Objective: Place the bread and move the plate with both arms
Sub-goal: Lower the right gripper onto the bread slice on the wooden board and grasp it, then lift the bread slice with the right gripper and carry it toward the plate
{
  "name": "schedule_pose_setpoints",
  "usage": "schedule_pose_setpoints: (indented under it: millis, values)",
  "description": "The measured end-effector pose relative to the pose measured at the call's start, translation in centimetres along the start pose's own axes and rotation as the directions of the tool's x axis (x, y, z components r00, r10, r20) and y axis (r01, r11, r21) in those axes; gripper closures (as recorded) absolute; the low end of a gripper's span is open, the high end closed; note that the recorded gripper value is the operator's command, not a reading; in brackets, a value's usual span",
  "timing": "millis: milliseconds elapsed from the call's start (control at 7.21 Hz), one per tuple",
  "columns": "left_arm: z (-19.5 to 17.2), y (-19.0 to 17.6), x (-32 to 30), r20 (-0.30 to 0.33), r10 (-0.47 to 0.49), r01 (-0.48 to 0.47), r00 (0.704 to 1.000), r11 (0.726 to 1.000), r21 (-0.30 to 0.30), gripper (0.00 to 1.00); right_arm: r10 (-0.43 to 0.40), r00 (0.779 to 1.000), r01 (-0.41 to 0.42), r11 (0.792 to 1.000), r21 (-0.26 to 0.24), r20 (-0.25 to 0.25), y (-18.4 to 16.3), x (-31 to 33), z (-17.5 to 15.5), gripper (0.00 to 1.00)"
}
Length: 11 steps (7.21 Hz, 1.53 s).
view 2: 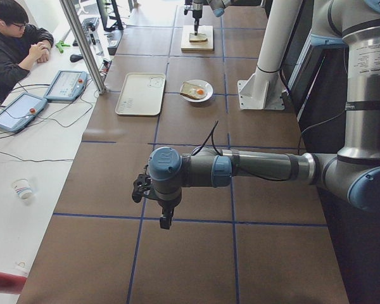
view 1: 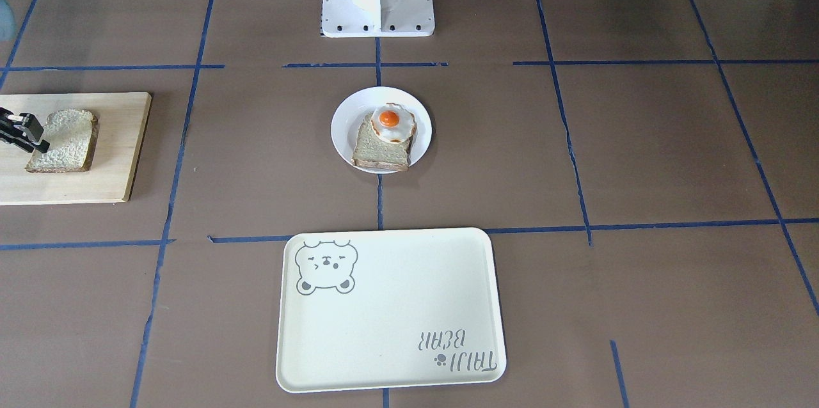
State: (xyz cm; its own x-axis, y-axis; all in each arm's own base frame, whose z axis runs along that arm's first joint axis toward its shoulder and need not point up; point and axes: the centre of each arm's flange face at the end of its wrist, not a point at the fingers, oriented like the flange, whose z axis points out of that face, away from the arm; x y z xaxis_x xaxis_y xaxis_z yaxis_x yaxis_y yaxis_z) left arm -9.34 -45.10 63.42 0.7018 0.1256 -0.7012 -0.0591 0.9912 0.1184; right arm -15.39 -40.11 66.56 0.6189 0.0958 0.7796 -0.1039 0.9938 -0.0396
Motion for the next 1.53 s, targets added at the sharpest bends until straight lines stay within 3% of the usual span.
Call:
schedule_pose_setpoints:
  millis: [832, 1526]
  values:
    - [0.0, 0.0, 0.0, -0.001, 0.000, 0.000, 1.000, 1.000, 0.000, 0.00, 0.002, 1.000, -0.003, 1.000, 0.009, 0.008, 0.0, 0.0, -0.7, 1.00]
    - [0.0, 0.1, 0.0, -0.002, 0.003, -0.003, 1.000, 1.000, 0.000, 0.00, -0.024, 0.987, -0.002, 0.987, 0.163, 0.157, -3.3, -4.8, -10.8, 1.00]
